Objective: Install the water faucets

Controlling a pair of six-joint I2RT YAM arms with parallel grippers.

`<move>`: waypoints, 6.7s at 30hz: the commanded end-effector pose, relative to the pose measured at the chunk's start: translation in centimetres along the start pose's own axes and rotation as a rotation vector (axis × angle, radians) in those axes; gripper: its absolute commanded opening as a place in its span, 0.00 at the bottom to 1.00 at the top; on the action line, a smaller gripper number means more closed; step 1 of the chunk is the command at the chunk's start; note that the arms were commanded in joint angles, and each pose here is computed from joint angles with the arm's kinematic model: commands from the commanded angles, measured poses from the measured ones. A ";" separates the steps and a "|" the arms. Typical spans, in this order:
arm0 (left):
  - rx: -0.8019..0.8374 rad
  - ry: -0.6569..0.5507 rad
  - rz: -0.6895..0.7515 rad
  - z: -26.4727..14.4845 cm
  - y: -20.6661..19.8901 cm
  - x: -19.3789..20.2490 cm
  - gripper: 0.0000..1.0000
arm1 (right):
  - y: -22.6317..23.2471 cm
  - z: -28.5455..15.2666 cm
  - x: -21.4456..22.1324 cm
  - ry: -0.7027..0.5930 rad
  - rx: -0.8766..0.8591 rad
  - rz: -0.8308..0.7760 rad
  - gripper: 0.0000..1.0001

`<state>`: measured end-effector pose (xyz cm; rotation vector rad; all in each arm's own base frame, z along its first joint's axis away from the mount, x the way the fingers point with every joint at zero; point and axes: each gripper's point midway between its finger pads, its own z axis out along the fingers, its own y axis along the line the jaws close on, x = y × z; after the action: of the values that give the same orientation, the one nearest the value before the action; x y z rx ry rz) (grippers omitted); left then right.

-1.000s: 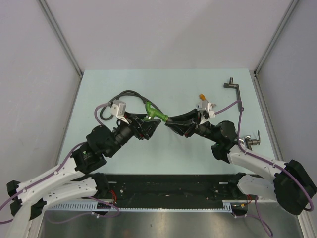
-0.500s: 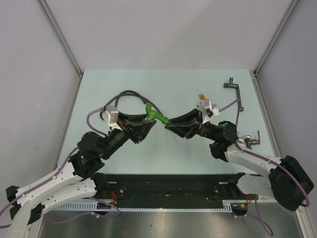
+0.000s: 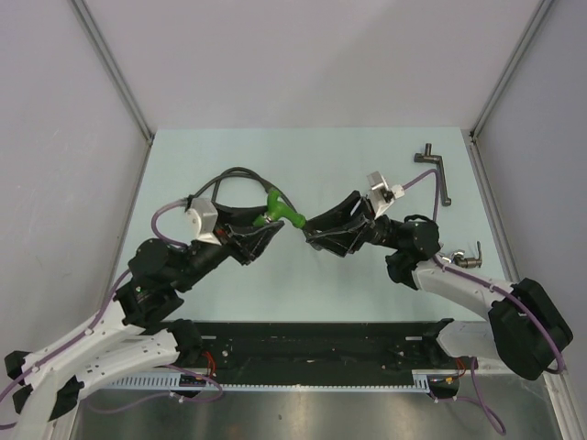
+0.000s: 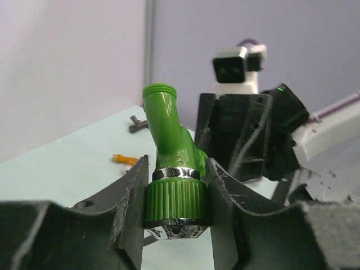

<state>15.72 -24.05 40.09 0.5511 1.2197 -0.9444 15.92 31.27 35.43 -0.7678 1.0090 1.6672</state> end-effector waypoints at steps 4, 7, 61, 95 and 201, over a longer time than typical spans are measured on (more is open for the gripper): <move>-0.210 -0.123 -0.076 -0.4 3.0 -5.9 0.00 | -0.6 -0.2 -2.4 -0.021 0.099 -0.253 0.71; -0.275 -0.089 -0.099 -0.3 4.0 -5.3 0.00 | -1.7 -0.5 -2.1 0.012 0.222 -0.386 0.75; -0.048 0.148 0.102 0.4 -0.2 -2.5 0.00 | -1.4 1.0 0.8 0.155 0.308 -0.677 0.00; -0.058 0.194 0.137 -0.2 0.9 -1.5 0.00 | -1.4 1.9 2.0 0.257 0.229 -0.566 0.72; -0.914 -0.413 0.154 -21.2 13.2 -4.1 1.00 | -27.2 -16.7 19.5 0.323 0.994 0.566 0.30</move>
<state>18.36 -0.80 33.77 -0.1924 1.2258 -0.2178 35.24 28.32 2.84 -0.1475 2.2558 1.1190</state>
